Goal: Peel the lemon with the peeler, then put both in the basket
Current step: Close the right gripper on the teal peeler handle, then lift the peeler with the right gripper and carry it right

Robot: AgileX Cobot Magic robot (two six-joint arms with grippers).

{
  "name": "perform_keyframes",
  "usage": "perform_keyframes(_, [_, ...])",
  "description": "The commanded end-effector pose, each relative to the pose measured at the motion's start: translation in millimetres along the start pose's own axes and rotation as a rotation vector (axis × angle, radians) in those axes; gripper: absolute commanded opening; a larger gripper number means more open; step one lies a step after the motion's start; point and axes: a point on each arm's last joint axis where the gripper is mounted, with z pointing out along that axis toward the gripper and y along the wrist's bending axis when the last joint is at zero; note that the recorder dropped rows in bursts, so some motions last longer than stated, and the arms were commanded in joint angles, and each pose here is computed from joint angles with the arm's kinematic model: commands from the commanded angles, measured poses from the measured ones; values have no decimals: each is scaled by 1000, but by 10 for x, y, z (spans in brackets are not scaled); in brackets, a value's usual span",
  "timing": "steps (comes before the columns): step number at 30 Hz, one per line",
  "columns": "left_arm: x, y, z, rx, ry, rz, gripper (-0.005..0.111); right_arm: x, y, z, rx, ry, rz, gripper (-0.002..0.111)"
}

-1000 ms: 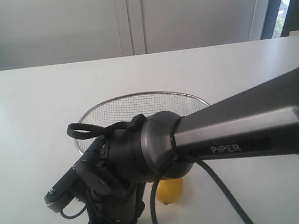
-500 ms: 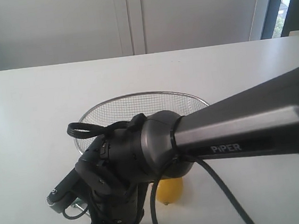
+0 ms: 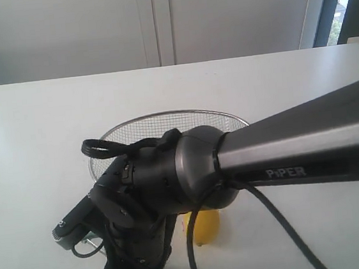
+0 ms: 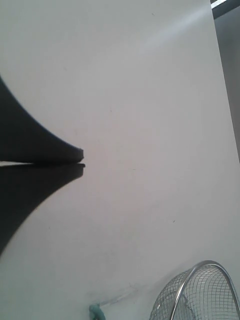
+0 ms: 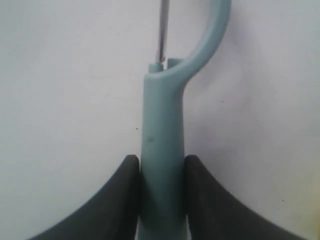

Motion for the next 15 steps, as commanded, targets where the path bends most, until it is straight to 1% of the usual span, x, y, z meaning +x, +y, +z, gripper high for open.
perform_keyframes(1, [11, 0, 1, -1, 2, -7, 0, -29, 7, -289, -2, -72, -10, 9])
perform_keyframes(10, [11, 0, 1, -1, 2, -7, 0, 6, -8, -955, -3, -233, -24, 9])
perform_keyframes(15, [11, 0, 1, -1, 2, -7, 0, 106, -140, -1343, 69, -296, -55, 9])
